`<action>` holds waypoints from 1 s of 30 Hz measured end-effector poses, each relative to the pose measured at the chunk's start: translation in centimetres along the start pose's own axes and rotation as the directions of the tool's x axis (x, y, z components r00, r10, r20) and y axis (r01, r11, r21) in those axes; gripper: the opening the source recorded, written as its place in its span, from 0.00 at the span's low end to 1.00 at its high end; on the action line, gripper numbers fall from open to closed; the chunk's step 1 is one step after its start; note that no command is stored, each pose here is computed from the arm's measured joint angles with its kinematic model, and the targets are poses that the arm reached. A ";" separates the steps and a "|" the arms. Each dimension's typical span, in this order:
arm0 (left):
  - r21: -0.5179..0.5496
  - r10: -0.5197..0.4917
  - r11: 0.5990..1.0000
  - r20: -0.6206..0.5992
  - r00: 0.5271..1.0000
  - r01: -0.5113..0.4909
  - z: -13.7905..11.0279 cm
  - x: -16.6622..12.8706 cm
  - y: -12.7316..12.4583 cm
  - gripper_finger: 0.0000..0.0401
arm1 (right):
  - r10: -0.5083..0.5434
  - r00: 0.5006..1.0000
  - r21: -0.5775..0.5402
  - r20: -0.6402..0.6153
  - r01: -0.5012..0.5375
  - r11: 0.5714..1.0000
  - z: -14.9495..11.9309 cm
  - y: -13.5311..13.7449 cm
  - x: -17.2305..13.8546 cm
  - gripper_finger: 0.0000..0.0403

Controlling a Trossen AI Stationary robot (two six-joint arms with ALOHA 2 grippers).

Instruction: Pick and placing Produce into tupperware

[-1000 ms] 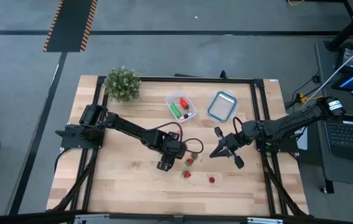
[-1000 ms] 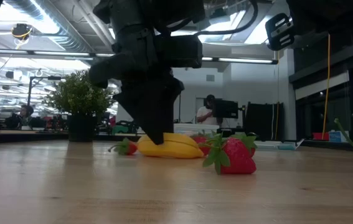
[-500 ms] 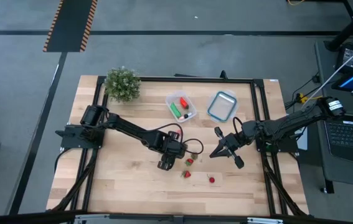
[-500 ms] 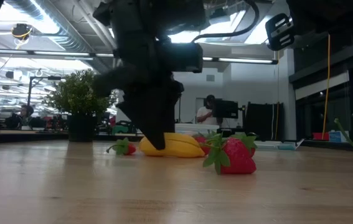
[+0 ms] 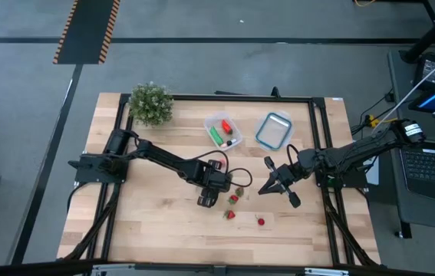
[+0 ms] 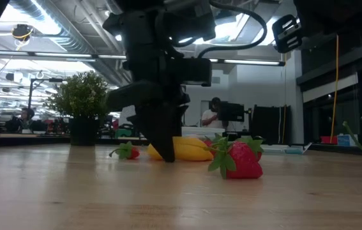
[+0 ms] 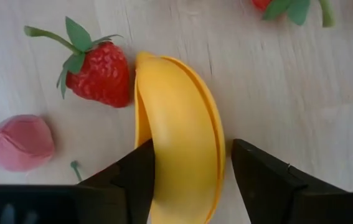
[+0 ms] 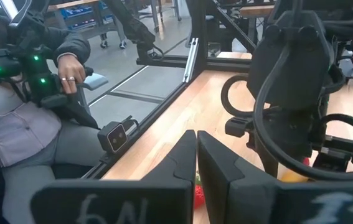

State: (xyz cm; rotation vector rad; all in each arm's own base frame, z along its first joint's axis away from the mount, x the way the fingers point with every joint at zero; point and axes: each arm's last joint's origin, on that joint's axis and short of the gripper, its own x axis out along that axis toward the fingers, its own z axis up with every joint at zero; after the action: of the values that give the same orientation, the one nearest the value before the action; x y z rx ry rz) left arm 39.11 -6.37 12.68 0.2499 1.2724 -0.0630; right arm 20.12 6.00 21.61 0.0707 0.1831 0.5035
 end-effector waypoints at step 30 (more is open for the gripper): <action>0.021 0.041 0.999 0.028 0.999 -0.041 -0.7 -5.9 0.8 0.30 | -0.003 0.999 0.016 -0.052 0.004 1.000 -0.6 -0.1 0.1 0.04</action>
State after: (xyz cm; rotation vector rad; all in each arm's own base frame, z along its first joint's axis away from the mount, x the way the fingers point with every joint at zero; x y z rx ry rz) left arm 36.90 -6.02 18.18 0.2928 1.2392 -0.0452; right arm 20.14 6.00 21.02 0.0725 0.2382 0.5005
